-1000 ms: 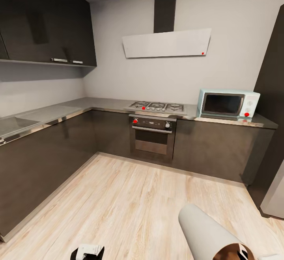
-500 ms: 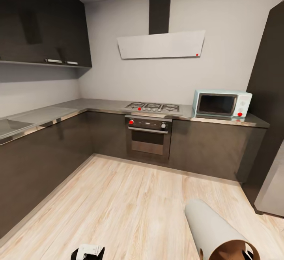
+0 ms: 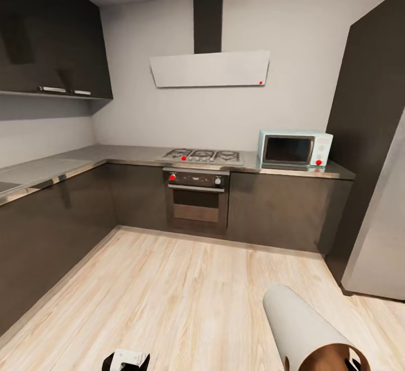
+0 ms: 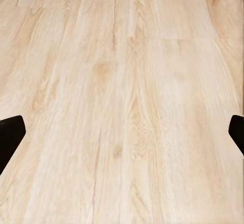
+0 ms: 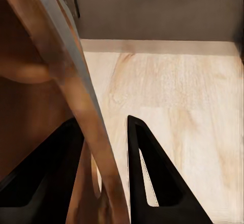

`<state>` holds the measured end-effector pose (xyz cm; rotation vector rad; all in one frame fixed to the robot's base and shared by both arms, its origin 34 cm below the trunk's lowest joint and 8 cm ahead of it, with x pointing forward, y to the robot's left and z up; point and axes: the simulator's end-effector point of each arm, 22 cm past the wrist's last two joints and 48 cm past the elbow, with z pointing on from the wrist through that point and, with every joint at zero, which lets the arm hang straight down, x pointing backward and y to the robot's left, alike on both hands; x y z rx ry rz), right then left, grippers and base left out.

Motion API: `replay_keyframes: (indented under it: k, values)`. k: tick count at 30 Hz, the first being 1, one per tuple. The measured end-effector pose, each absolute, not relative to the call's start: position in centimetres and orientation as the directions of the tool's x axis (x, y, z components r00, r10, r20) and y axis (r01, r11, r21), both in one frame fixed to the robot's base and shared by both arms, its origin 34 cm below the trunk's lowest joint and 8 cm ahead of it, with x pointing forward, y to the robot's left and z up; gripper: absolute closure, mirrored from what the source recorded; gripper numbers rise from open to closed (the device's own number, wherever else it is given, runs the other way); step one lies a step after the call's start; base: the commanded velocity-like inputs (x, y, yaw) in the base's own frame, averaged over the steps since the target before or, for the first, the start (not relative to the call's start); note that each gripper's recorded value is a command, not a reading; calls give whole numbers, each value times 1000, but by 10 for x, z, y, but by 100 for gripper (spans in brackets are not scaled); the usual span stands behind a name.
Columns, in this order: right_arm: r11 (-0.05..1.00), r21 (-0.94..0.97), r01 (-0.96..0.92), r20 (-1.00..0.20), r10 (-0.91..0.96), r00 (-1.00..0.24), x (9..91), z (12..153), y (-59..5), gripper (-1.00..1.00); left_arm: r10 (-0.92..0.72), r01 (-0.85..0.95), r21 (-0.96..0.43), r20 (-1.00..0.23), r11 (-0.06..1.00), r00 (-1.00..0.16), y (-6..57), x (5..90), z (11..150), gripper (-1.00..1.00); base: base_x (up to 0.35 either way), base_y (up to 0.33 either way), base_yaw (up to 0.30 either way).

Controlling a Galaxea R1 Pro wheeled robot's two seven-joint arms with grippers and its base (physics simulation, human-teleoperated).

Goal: Put the three can of soda from the living room inside the tash can in the kitchen.

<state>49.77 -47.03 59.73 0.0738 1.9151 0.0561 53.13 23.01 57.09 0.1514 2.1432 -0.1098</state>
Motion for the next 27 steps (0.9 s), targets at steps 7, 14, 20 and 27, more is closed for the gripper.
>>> replay_keyframes:
  k: [7, 14, 20, 27]
  values:
    - [994, 94, 53, -935, 106, -338, 497, 598, -476, 100, 70, 154, -16, -842, 988, -535, 230, 532, 573, -100, 0, 0, -164]
    - [987, 142, 77, -905, 161, -395, 491, 585, -477, 100, 71, 155, -16, -841, 988, -537, 230, 532, 573, -100, 0, 0, -83]
    - [972, 213, 99, -842, 234, -485, 481, 566, -473, 100, 71, 155, -16, -839, 988, -540, 230, 531, 571, -100, 0, 0, -194]
    - [968, 227, 107, -830, 249, -498, 479, 562, -473, 100, 71, 155, -17, -836, 988, -544, 230, 530, 569, -100, 1, 0, -215]
